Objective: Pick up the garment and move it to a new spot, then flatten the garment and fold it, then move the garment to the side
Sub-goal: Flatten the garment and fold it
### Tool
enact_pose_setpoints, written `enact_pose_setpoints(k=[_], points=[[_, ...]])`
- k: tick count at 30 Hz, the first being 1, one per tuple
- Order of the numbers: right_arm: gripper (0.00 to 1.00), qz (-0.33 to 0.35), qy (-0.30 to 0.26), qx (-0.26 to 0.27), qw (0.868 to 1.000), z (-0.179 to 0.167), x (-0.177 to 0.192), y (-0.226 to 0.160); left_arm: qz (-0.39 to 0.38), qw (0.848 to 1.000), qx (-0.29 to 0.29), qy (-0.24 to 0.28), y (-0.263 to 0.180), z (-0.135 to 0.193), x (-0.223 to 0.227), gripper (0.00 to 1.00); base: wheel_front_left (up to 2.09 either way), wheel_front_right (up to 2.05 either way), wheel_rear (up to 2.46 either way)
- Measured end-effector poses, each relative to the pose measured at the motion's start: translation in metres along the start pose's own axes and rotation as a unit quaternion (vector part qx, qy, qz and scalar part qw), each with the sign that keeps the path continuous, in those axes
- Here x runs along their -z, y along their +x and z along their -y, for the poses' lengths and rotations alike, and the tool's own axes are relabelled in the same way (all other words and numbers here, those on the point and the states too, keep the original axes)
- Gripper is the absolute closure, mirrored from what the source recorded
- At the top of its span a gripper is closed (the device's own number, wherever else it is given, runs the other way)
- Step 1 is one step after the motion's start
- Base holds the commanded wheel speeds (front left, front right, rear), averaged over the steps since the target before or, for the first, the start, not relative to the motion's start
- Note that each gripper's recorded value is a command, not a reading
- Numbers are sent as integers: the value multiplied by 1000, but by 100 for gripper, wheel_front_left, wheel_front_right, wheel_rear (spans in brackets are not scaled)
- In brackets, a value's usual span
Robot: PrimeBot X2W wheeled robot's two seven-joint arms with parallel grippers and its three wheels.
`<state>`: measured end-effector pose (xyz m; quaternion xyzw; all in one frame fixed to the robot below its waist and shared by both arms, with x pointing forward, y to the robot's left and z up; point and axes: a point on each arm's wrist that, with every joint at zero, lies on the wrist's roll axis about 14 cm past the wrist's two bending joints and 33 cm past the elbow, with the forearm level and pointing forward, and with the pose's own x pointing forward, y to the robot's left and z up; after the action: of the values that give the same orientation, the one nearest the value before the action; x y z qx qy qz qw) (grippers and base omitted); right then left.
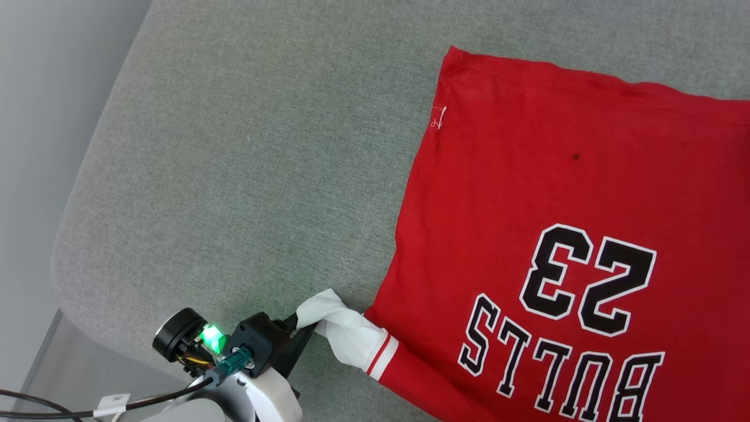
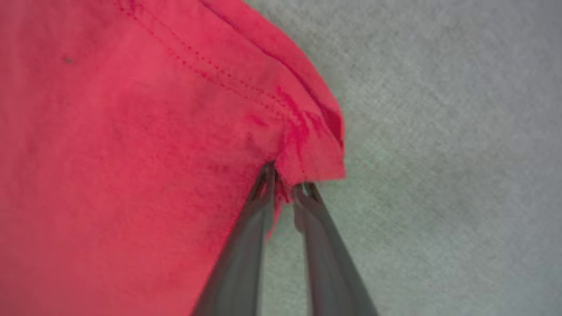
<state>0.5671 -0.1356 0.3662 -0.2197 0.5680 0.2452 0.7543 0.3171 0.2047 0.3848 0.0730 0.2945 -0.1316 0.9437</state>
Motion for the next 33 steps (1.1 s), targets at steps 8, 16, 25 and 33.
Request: enact_pose_setpoints(k=[8,16,25,33], points=[[100,74,-23,15,997,-7,-17,-34,13,1000,-5,4,-10,-3,-3,100,0,0,0],[100,162,-66,31,984,-19,-12,-109,36,999,-7,5,-31,1,-8,100,0,0,0],[100,143,-45,53,987,-7,105,-163,56,998,14,18,-45,15,-15,100,0,0,0],[100,7,88,-7,996,-43,295,-131,70,995,54,49,-33,32,-31,100,0,0,0]])
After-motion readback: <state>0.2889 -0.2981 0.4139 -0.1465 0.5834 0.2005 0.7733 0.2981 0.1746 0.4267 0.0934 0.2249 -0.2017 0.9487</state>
